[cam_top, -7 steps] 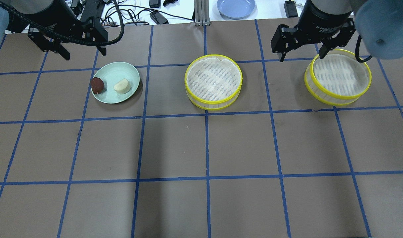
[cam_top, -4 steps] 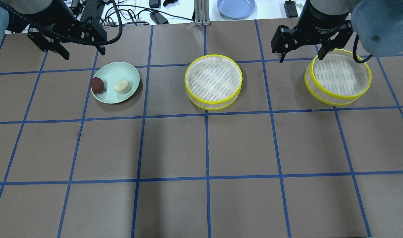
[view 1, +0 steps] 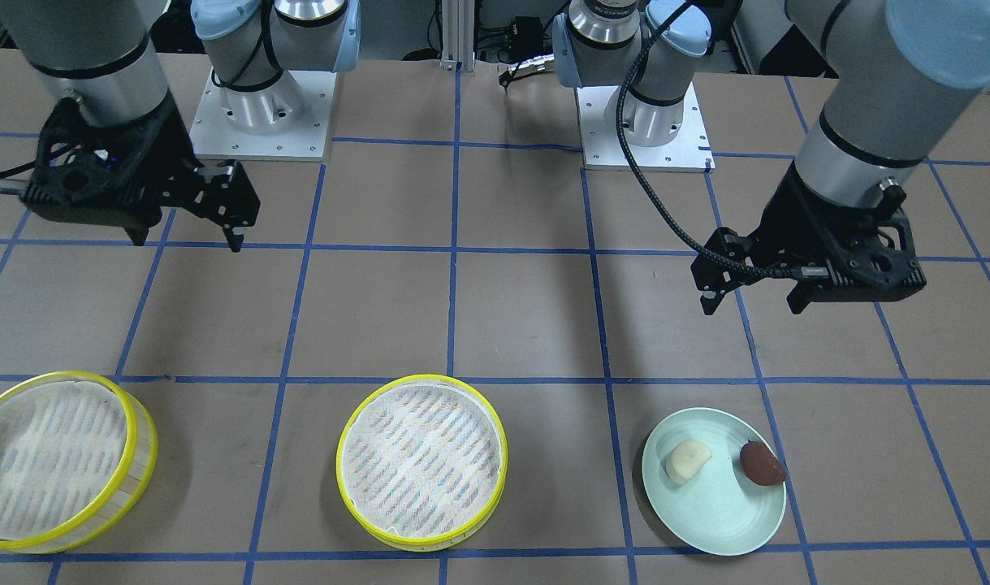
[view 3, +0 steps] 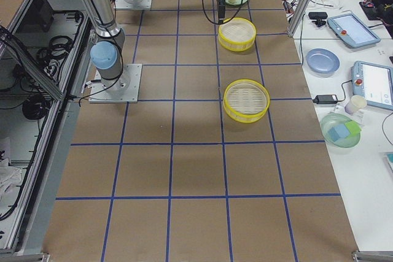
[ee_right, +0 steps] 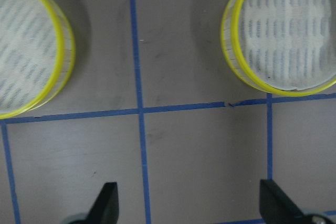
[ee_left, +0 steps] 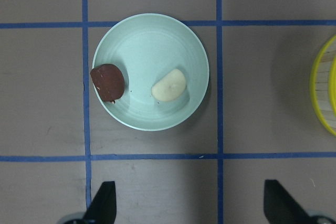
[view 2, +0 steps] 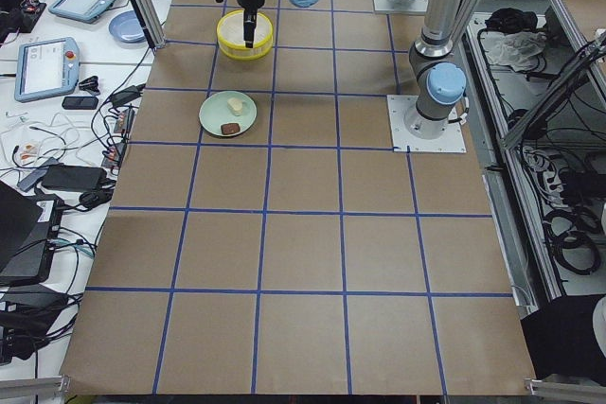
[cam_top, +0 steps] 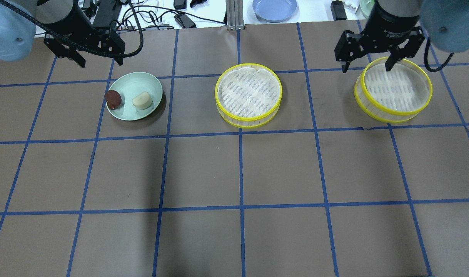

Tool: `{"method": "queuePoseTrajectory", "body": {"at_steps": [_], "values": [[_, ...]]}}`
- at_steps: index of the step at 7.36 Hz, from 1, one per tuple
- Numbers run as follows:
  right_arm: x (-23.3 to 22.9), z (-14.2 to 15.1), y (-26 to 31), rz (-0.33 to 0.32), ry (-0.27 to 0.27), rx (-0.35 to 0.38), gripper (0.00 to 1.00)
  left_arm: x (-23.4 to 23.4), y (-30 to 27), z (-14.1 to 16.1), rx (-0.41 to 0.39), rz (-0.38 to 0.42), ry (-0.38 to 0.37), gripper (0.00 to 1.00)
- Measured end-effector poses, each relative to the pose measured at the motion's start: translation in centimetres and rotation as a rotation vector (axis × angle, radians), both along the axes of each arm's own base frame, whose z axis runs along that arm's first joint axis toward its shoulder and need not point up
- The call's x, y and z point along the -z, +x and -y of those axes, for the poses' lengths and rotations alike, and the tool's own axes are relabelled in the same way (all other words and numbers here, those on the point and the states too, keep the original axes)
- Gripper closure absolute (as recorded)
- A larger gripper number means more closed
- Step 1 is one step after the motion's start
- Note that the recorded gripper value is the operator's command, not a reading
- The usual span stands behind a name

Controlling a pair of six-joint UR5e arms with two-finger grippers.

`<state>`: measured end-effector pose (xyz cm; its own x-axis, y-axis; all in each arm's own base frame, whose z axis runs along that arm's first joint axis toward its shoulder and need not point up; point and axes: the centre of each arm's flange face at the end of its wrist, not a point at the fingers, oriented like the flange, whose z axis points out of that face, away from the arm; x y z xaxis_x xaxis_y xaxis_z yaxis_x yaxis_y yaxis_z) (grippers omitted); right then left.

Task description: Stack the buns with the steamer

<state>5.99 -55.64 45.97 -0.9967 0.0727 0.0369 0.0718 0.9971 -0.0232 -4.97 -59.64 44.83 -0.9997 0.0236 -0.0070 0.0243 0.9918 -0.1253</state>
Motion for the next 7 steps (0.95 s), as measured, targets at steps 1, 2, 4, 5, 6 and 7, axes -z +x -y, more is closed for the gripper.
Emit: {"method": "queuePoseTrajectory", "body": {"at_steps": [1,2,4,5,6,7], "values": [[2.0,2.3,-5.0,0.027,-0.008,0.008,0.0,2.5,1.1,1.5,0.056,0.007,0.001,0.0],[3.9,4.3,-9.1,0.03,-0.04,-0.002,0.0,5.7,1.7,2.8,0.112,0.015,-0.006,0.0],[9.7,7.2,-17.5,0.002,-0.043,-0.017,0.0,13.6,2.2,4.8,0.231,0.026,-0.029,0.0],[12.5,8.5,-20.6,-0.037,-0.059,-0.031,0.0,16.9,2.1,5.2,0.301,0.015,-0.016,0.04],[15.1,9.4,-22.5,-0.079,-0.059,-0.043,0.0,19.5,2.1,5.5,0.343,0.001,0.005,0.06],[17.1,10.2,-23.5,-0.111,-0.064,-0.063,0.01,21.4,2.0,5.7,0.361,-0.009,0.026,0.15]]}}
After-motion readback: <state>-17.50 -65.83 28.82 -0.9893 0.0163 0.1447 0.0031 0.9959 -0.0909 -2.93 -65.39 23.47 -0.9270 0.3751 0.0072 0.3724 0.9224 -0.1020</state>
